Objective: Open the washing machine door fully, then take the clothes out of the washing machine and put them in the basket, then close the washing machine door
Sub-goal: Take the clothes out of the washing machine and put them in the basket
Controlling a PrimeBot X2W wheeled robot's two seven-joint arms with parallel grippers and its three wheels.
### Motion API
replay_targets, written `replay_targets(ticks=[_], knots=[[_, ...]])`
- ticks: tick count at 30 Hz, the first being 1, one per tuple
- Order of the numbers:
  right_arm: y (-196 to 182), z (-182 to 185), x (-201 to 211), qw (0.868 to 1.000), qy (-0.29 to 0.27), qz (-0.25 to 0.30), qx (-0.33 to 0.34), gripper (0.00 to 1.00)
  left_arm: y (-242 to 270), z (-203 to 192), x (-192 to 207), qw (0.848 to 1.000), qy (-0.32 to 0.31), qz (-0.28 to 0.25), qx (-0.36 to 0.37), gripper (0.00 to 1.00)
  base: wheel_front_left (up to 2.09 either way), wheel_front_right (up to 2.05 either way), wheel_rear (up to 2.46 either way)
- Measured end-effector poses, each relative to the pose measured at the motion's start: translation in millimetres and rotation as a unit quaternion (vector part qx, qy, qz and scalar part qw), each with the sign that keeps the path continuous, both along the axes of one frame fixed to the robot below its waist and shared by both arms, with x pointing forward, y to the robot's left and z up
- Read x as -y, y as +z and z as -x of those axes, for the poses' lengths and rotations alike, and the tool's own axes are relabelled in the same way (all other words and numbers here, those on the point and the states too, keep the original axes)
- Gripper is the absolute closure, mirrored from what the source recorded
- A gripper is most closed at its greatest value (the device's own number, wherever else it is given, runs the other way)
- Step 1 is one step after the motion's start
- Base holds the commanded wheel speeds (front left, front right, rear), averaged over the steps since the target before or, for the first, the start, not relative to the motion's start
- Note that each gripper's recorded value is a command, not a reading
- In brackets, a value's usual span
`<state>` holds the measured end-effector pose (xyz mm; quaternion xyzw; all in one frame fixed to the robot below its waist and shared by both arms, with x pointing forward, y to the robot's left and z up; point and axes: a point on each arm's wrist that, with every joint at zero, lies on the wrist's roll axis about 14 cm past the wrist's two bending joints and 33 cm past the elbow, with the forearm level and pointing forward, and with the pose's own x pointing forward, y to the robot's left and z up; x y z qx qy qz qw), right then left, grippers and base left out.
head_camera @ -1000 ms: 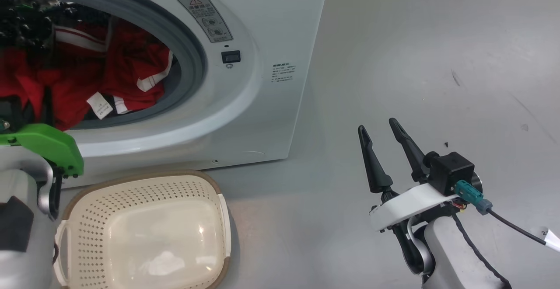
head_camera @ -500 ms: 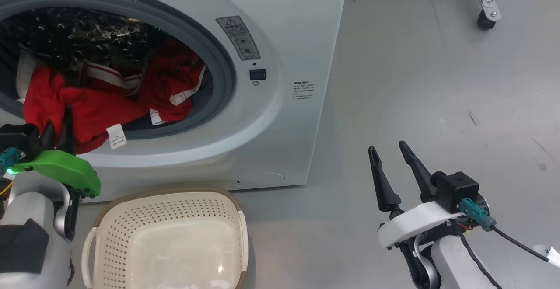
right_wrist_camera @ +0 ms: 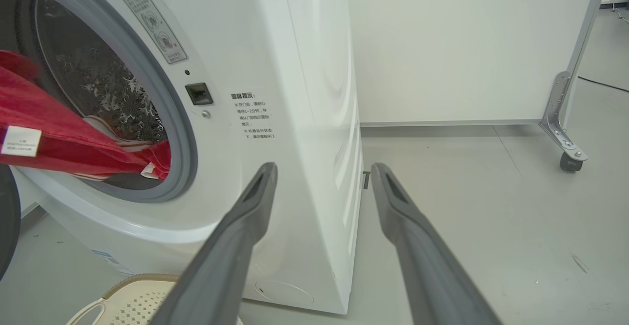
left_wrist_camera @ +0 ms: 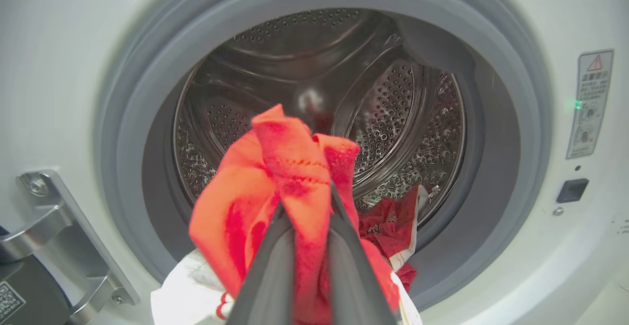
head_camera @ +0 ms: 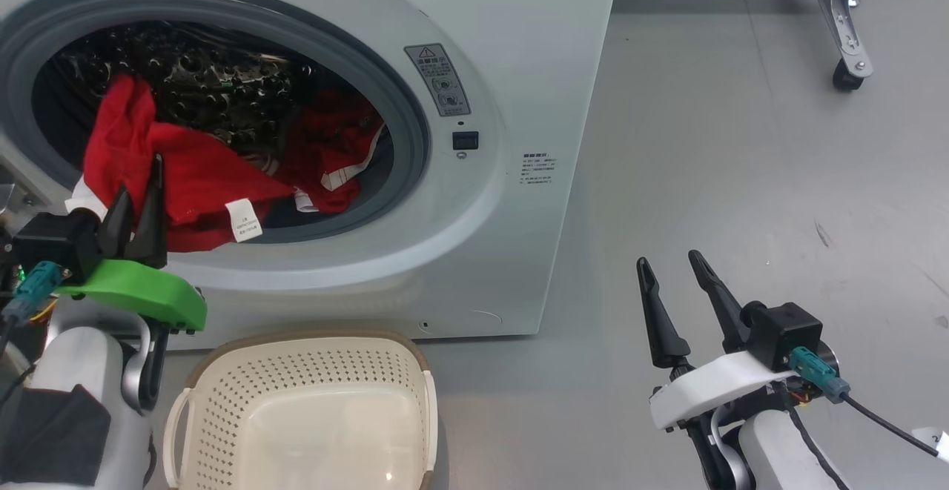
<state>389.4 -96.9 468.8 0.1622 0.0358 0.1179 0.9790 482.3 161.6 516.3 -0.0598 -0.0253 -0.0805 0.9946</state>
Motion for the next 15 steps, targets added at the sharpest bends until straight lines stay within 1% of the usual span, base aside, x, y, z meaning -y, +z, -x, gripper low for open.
replay_targets(ticks=[3,5,11,15], knots=[[1,1,-1,1.000,0.001,-0.001,0.001,0.00,19,2,-2,1.000,0.003,0.009,0.028,1.00,0.00,0.00,0.00],[3,1,-2,1.000,0.002,0.000,0.004,0.00,43,3,-1,0.998,0.003,0.018,0.065,1.00,0.00,0.00,0.00],[5,1,-7,1.000,0.012,0.001,0.009,0.00,102,11,-14,0.987,0.018,0.034,0.156,1.00,0.00,0.00,0.00],[5,1,-7,1.000,0.013,0.001,0.008,0.00,101,16,-14,0.986,0.020,0.036,0.159,1.00,0.00,0.00,0.00]])
